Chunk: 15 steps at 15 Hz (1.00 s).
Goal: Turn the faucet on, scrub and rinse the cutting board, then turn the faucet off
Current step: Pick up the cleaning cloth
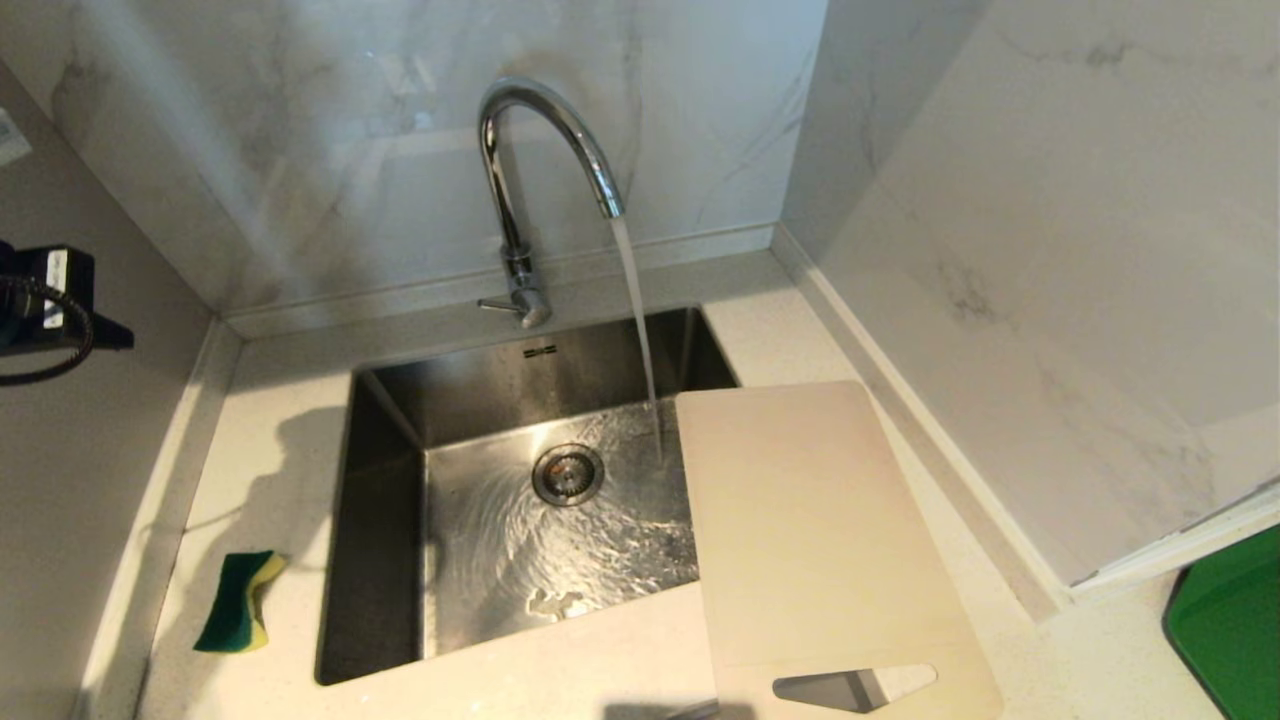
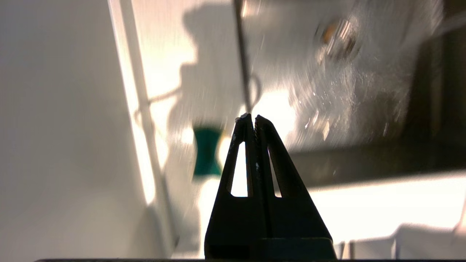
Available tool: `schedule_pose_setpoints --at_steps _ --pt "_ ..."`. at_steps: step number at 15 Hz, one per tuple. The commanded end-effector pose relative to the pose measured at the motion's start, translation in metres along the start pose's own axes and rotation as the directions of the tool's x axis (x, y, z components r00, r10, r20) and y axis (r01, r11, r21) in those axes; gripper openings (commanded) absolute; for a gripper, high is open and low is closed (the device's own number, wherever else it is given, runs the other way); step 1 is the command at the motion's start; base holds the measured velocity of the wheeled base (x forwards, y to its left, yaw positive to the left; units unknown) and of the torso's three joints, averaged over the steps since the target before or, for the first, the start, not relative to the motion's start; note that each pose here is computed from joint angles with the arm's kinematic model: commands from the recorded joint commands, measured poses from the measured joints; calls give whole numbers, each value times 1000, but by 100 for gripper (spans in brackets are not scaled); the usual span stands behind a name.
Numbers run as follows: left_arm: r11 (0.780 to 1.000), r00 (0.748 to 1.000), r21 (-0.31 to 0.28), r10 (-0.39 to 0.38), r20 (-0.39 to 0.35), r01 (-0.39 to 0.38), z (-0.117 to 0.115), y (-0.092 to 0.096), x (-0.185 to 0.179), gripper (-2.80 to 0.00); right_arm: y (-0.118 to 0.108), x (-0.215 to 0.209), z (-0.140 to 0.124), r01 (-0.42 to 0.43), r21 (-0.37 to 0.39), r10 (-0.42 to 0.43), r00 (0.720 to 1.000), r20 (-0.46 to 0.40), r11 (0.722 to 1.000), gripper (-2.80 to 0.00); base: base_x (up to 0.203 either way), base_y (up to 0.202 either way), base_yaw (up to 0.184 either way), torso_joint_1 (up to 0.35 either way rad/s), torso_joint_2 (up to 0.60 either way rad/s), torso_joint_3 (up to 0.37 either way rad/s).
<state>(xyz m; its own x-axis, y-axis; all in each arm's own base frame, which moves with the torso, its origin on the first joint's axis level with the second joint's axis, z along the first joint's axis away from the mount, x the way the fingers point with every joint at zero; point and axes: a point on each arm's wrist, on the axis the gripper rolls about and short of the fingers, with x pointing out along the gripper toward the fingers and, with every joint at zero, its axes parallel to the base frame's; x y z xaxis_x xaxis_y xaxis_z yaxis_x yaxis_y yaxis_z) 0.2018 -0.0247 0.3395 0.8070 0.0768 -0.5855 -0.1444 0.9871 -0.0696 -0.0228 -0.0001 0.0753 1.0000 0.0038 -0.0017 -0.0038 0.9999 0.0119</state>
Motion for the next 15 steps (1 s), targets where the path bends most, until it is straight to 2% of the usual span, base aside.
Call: schedule_pose_setpoints --at_steps 1,2,4,8,10,12,15 --pt "999 993 26 24 -112 -22 -38 9 0 -280 0 0 0 -1 0 1 1000 0 1000 -280 0 0 0 0 0 0" --pt "999 983 39 37 -177 -30 -56 12 7 -280 0 0 0 -1 0 1 1000 0 1000 -280 0 0 0 0 0 0" --pt "999 965 33 44 -259 -37 -83 20 21 -280 0 0 0 -1 0 1 1000 -1 1000 -280 0 0 0 0 0 0" --pt "996 927 -46 49 -373 -72 -118 43 79 -280 0 0 0 -1 0 1 1000 -1 1000 -280 0 0 0 0 0 0" --pt "997 911 -43 48 -410 -72 -132 51 103 -280 0 0 0 -1 0 1 1000 -1 1000 -280 0 0 0 0 0 0" --pt "997 898 -25 55 -436 -73 -135 54 123 -280 0 0 0 -1 0 1 1000 -1 1000 -280 0 0 0 0 0 0" --pt "997 907 -23 53 -417 -69 -133 54 139 -280 0 0 0 -1 0 1 1000 -1 1000 -280 0 0 0 0 0 0"
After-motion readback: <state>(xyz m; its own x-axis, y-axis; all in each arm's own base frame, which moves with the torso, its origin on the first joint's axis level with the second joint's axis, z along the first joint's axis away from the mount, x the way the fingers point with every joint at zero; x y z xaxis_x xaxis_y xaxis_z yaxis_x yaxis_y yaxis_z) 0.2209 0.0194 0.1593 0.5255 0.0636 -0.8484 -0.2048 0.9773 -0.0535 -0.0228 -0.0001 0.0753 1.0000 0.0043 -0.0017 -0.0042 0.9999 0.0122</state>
